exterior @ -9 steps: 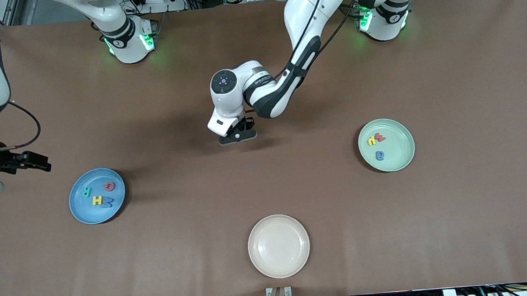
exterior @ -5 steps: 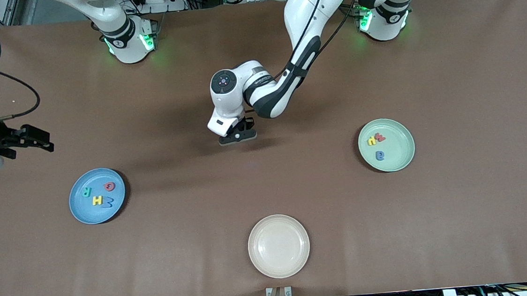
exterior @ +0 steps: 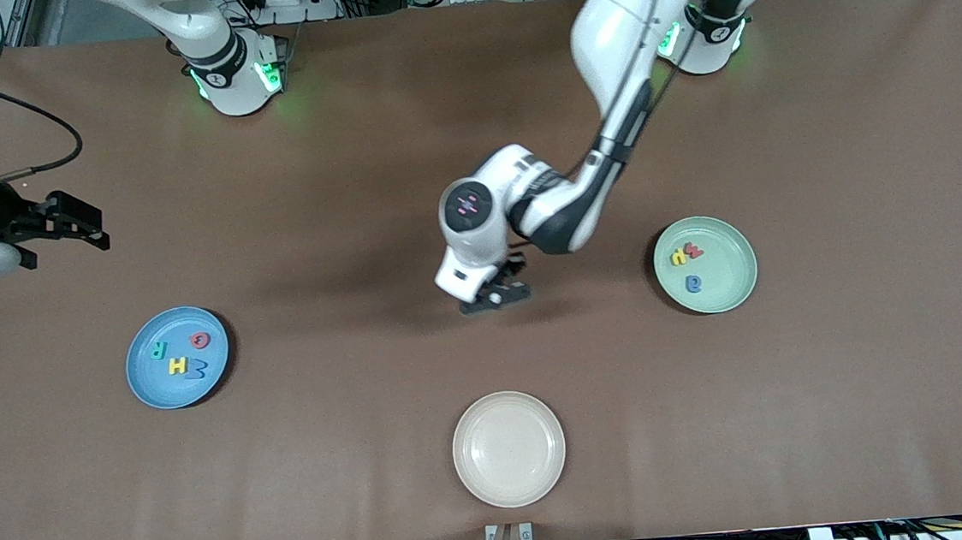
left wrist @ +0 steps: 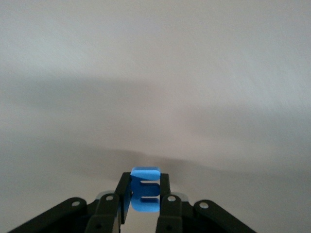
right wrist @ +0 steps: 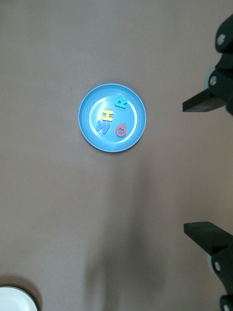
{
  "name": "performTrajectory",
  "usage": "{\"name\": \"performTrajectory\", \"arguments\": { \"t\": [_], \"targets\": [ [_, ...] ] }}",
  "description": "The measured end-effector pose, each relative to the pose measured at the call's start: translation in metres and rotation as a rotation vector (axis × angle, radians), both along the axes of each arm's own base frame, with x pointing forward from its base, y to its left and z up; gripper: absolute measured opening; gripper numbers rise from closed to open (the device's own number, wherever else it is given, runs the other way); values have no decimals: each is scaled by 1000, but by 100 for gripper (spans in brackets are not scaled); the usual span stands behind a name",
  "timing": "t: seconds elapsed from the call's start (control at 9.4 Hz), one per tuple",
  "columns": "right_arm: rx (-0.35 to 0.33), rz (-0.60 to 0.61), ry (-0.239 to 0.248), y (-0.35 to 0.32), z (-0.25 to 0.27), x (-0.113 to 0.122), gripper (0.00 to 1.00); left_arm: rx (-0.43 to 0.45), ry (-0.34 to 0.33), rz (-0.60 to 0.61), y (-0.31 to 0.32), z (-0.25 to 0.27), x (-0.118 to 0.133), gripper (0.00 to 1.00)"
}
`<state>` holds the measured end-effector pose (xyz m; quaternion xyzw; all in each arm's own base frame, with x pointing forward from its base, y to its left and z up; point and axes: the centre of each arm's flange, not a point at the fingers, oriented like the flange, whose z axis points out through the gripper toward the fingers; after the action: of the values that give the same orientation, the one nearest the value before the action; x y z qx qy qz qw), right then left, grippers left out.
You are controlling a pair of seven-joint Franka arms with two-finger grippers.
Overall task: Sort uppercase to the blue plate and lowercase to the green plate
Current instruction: 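Carry the blue E over the green plate and open the left gripper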
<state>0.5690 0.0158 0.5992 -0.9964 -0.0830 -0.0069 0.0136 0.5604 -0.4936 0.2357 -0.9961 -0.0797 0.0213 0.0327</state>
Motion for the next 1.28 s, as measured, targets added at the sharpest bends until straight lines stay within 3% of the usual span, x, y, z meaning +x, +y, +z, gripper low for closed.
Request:
{"name": "performTrajectory", "arguments": {
  "t": [0.32,0.75,0.96,1.28],
  "targets": [
    [0,1,-15,0,19,-3,100,39,87,-67,122,47,72,27],
    [0,-87,-1,-8,53,-13,100,70,147,-130,233,51,103,27],
    [-1,-140,-5,-17,63,-16,100,57,147,-113,294,54,100,27],
    [-1,-168,-14,-30,69,-20,100,29,122,-150,365,41,64,27]
  ]
}}
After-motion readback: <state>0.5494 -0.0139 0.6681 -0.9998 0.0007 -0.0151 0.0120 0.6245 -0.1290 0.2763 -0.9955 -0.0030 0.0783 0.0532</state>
